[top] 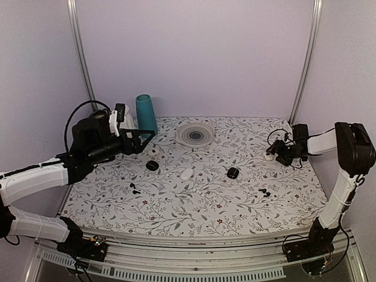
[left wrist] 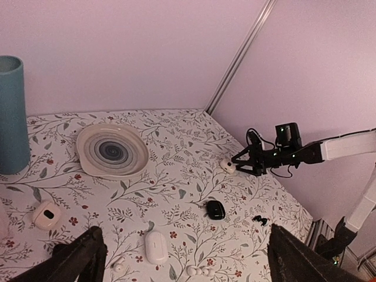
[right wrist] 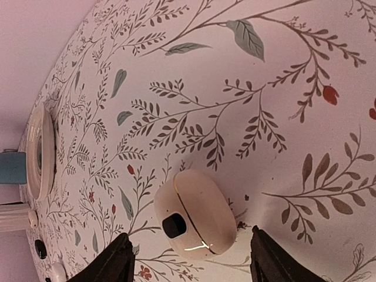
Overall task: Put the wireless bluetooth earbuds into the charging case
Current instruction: Place the charging case with the earbuds at the center of the board, then reset both arms
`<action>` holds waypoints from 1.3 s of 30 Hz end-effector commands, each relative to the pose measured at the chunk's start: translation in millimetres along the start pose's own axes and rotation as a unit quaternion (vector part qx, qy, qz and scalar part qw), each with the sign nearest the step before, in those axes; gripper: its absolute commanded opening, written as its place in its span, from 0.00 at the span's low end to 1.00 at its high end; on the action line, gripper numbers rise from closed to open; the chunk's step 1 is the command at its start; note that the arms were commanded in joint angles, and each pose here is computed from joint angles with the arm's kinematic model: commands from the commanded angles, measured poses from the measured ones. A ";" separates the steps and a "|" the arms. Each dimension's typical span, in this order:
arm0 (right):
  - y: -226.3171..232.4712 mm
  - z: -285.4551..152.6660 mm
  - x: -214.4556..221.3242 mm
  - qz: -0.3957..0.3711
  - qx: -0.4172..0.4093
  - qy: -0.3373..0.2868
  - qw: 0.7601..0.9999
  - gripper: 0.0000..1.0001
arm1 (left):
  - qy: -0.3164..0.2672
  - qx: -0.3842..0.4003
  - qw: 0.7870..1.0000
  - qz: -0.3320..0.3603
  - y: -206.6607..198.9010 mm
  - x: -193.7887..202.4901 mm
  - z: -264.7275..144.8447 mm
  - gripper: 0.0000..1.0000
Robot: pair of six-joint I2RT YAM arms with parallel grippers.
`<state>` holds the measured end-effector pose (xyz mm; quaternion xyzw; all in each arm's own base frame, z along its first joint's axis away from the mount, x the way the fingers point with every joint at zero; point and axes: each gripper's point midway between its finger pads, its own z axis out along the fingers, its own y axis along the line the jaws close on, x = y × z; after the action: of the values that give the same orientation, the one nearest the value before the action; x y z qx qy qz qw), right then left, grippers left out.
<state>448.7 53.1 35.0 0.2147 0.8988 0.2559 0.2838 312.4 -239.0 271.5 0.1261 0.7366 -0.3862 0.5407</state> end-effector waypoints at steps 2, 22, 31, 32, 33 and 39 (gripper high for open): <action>5.4 -26.5 -19.3 -0.031 0.023 -0.041 0.998 0.76 | -0.005 0.007 1.000 0.007 -0.7 -3.0 1.6 0.96; 124.5 -159.5 17.4 -0.187 -0.100 -0.183 0.960 0.99 | -0.002 0.034 0.999 0.012 -4.1 3.6 16.4 0.96; 212.5 -223.3 61.2 -0.250 -0.219 -0.214 0.919 0.99 | -0.002 0.033 0.999 0.017 -4.5 6.1 16.5 0.96; 221.7 -229.4 65.1 -0.253 -0.234 -0.214 0.914 0.99 | -0.003 0.033 0.999 0.018 -4.9 6.2 16.4 0.96; 231.3 -235.8 69.9 -0.256 -0.251 -0.212 0.909 0.99 | -0.003 0.033 0.999 0.019 -5.1 5.9 15.9 0.96; 267.0 -258.6 82.4 -0.264 -0.318 -0.197 0.889 0.99 | -0.007 0.036 0.999 0.026 -9.2 3.6 13.4 0.96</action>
<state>296.3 207.3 298.4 -0.0756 0.7559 0.3588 0.5424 318.1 -254.7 263.8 0.1514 0.7259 -0.4009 0.5379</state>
